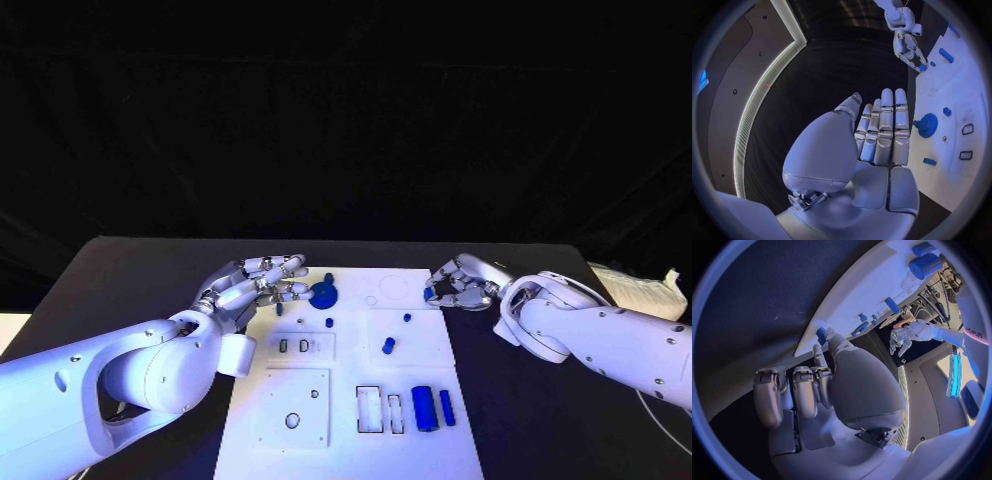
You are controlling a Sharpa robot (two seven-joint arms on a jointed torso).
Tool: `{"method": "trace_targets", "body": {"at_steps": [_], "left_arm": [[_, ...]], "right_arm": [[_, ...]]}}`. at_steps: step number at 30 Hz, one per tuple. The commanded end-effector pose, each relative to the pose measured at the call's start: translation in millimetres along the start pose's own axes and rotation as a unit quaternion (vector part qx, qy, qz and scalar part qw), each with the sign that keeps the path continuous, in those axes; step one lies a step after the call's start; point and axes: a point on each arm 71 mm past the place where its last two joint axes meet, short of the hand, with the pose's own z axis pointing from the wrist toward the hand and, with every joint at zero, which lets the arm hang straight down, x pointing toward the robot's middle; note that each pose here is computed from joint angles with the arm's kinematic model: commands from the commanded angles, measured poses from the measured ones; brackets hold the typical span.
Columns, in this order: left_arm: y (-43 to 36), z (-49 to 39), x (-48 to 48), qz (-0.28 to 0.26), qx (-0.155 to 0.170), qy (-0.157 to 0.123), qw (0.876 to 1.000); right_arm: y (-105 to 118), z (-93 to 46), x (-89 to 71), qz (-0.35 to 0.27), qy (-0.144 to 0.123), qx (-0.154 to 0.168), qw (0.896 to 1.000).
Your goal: Assemble the parts on the task board
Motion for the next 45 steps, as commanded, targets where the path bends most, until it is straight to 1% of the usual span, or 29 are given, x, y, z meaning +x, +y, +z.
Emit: {"method": "trace_targets", "body": {"at_steps": [1,22,31,37,42,45], "left_arm": [[-0.6,0.1,2.8,-0.005,0.002,0.011,1.000],[-0.2,-0.1,3.2,-0.005,-0.001,0.012,1.000],[-0.1,-0.2,2.9,-0.005,-0.002,0.012,1.000],[-0.1,-0.2,2.7,-0.005,-0.002,0.011,1.000],[-0.1,-0.2,2.3,-0.005,-0.002,0.010,1.000],[-0.1,0.0,1.8,-0.005,-0.002,0.010,1.000]], "right_arm": [[0.7,0.7,3.1,-0.008,0.013,-0.002,1.000],[2.2,4.1,6.5,-0.010,0.016,0.000,1.000],[3.0,5.4,7.0,-0.010,0.014,0.000,1.000],[4.5,6.5,6.2,-0.009,0.003,-0.002,1.000],[7.4,6.9,3.9,-0.007,-0.019,-0.005,1.000],[11.5,7.2,3.2,-0.005,-0.027,-0.007,1.000]]}}
